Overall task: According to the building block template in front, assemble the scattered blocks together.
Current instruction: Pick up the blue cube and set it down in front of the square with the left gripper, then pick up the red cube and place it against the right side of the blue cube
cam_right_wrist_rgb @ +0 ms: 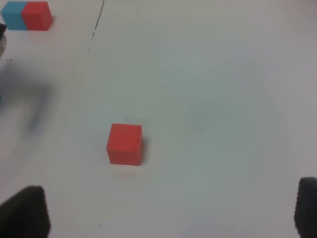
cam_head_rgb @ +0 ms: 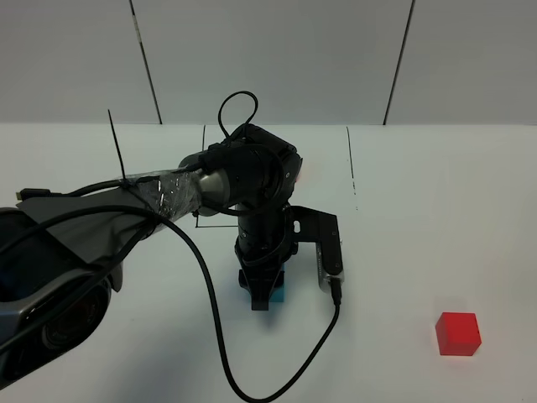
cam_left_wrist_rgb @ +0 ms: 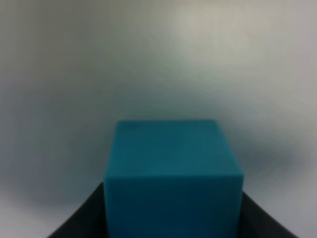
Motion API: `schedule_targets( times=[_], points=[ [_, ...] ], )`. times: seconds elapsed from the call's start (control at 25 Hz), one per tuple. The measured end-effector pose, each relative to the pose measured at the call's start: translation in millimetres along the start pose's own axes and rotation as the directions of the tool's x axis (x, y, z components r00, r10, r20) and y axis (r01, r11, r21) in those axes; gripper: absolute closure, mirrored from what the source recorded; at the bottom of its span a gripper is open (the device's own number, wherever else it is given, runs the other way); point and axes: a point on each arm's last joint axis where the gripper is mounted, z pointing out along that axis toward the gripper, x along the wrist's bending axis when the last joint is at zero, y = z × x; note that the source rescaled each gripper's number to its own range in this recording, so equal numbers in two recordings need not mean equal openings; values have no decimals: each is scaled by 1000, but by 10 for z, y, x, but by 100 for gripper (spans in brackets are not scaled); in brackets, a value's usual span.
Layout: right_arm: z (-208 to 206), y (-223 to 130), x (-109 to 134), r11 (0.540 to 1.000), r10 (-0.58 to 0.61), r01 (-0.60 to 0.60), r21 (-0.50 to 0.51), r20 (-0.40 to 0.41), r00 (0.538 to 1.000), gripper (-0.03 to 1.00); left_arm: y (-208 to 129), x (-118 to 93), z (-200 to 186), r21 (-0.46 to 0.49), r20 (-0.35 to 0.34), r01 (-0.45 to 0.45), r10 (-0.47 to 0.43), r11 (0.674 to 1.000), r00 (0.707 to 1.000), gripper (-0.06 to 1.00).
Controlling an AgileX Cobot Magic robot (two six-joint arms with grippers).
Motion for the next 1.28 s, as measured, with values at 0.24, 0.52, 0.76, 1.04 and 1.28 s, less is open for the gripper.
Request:
schedule_targets(
  times=[0.24, 0.52, 0.76, 1.04, 1.28],
  points=[
    [0, 0, 0, 1000, 0, 0, 0, 0, 1000, -3, 1, 2, -3, -1, -1, -2, 2, 1000, 1000, 94],
    [0, 0, 0, 1000, 0, 0, 0, 0, 1000, -3, 1, 1, -2, 0, 0, -32, 32, 999, 999, 94],
    [0, 0, 0, 1000, 0, 0, 0, 0, 1000, -3, -1, 0, -2, 1, 1, -78, 78, 997, 997, 73],
    [0, 0, 0, 1000, 0, 0, 0, 0, 1000, -3, -24, -32, -111, 12, 18, -79, 79, 997, 997, -1],
    [0, 0, 0, 1000, 0, 0, 0, 0, 1000, -3, -92, -119, -623, -21, -26, 2, -2, 1000, 1000, -2]
  ],
)
